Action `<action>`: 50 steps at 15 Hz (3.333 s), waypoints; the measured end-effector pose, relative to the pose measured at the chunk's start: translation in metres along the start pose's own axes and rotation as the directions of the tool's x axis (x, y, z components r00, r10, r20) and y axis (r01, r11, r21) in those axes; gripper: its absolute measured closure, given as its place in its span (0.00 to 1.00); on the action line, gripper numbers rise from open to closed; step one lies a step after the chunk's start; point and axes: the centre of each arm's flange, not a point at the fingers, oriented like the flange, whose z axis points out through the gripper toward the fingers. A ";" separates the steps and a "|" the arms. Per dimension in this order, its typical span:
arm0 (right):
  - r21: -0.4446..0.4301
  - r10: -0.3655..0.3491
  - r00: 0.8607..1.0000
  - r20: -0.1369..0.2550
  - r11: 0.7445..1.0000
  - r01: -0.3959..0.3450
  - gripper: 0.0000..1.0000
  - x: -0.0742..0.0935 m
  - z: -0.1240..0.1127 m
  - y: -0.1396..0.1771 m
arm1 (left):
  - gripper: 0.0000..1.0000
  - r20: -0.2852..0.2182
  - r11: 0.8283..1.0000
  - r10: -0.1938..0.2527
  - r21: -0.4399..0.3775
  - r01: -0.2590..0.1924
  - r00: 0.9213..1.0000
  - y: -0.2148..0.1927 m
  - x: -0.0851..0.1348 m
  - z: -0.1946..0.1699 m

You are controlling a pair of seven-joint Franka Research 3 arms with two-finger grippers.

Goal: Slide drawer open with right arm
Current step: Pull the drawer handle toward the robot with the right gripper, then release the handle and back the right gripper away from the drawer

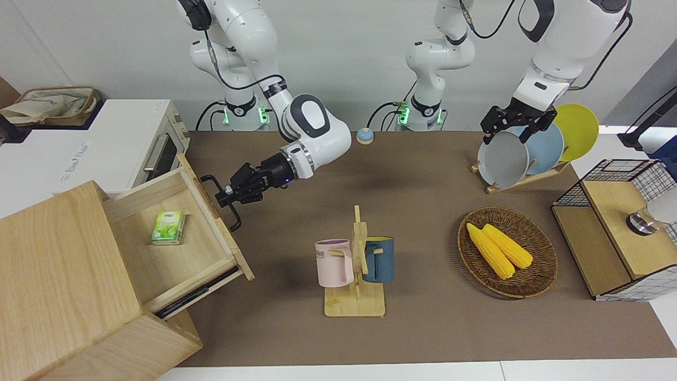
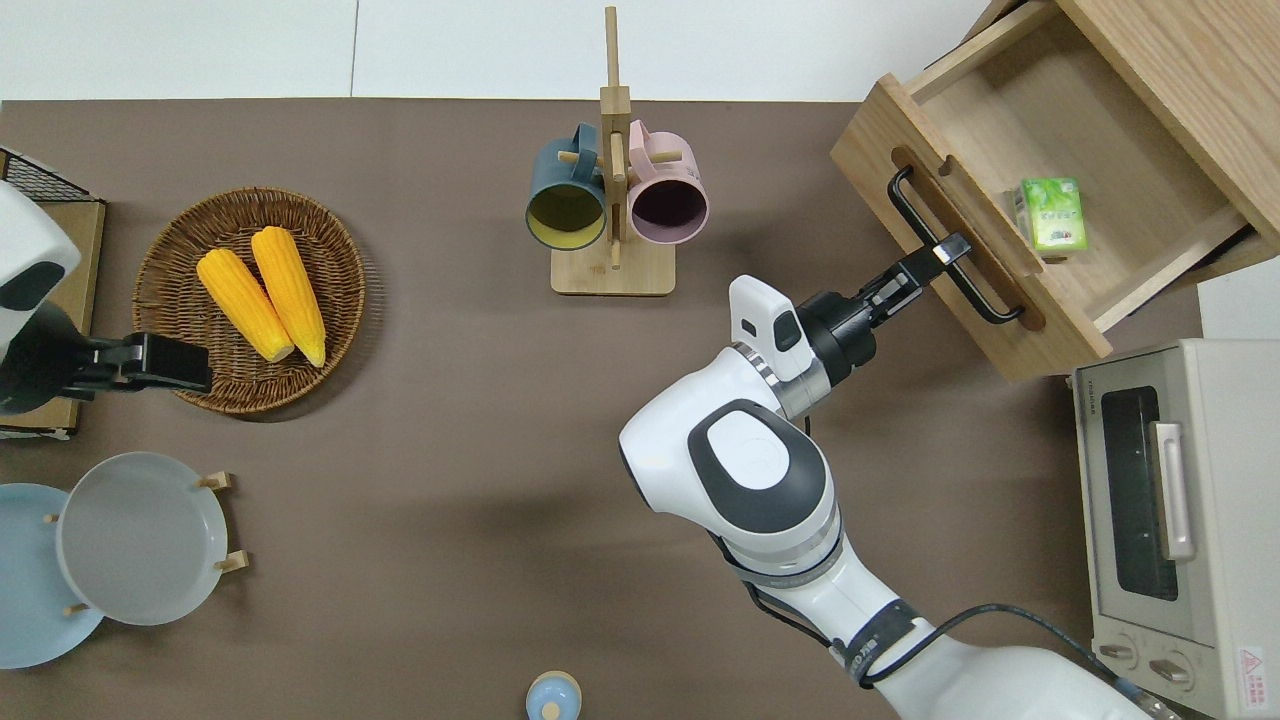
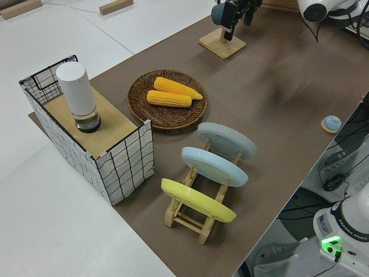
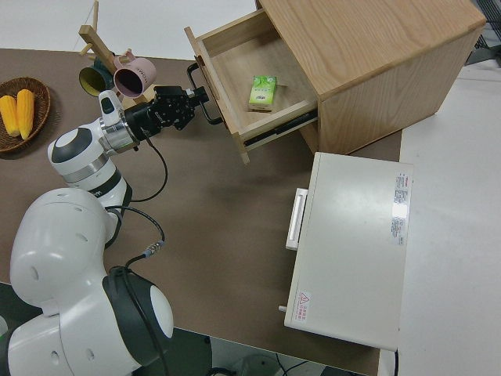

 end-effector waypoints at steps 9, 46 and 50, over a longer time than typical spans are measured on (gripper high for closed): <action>-0.008 -0.007 1.000 -0.001 1.000 0.007 0.81 0.000 -0.037 -0.002 | 0.01 0.000 1.000 0.000 0.000 0.000 1.000 0.000 0.000 0.000; 0.018 0.153 0.988 0.013 0.988 -0.153 0.01 -0.003 -0.090 0.027 | 0.00 0.000 1.000 0.000 0.000 0.000 1.000 0.000 0.000 0.000; 0.070 0.210 0.978 0.015 0.975 -0.210 0.01 -0.006 -0.113 0.027 | 0.00 0.000 1.000 0.000 0.000 0.000 1.000 0.000 0.000 0.000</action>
